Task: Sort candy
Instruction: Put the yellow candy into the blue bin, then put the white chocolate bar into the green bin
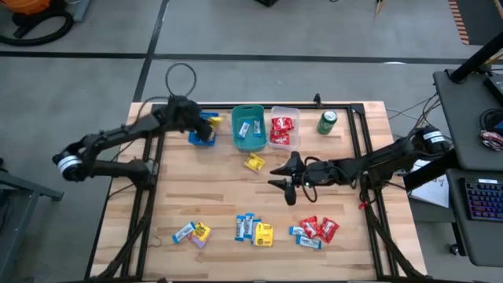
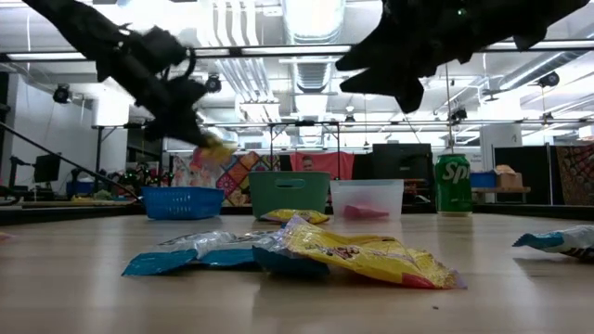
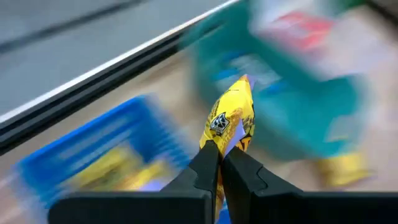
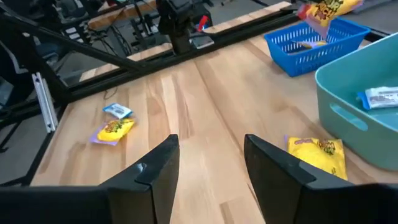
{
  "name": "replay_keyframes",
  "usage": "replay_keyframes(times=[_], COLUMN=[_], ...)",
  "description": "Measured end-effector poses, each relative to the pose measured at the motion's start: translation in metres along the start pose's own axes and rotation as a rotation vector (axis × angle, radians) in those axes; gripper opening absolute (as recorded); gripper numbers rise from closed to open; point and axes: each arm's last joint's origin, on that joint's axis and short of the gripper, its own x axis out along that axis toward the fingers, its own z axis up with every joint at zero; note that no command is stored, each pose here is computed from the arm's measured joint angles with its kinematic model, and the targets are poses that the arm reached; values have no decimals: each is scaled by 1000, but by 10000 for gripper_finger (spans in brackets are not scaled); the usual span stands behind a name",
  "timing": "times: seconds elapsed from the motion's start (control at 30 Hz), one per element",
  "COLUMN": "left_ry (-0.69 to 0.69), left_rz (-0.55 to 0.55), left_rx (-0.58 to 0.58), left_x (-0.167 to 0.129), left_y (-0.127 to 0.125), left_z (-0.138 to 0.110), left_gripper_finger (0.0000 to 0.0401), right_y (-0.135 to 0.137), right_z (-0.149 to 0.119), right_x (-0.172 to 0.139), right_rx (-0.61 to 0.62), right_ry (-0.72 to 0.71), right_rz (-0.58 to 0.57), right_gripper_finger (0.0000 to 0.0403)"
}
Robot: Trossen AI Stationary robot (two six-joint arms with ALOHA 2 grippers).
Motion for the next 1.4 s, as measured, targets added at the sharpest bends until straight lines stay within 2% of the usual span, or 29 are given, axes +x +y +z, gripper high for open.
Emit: replay_keyframes(times=[0.1,0.23,0.33,0.47,0.7,0.87,1.17,1.4], left_ry=[67,154,194,255,309,318,237,159], left_rz=[55,9,-11,35,35,31,30,28], left_rx=[-45,-132,-173,-194,-186,-151,-140,-137], left_x=[4,20,34,52,68,67,45,12], left_y=[29,59,71,80,86,85,77,65], left_z=[3,-4,-6,-6,0,4,17,28], left_gripper_finger=[0,0,0,0,1,30,119,143], right_y=[-1,-2,-2,-2,-2,-2,-2,-2], right_z=[-4,-10,-11,-10,-10,-10,-10,-11], right_x=[3,8,8,8,8,8,7,5], right_rx=[-3,2,12,36,69,80,128,180], right_ry=[15,38,45,42,39,40,42,71], right_rz=[-6,-15,-18,-16,-16,-17,-18,-16], right_gripper_finger=[173,173,173,173,173,173,173,173])
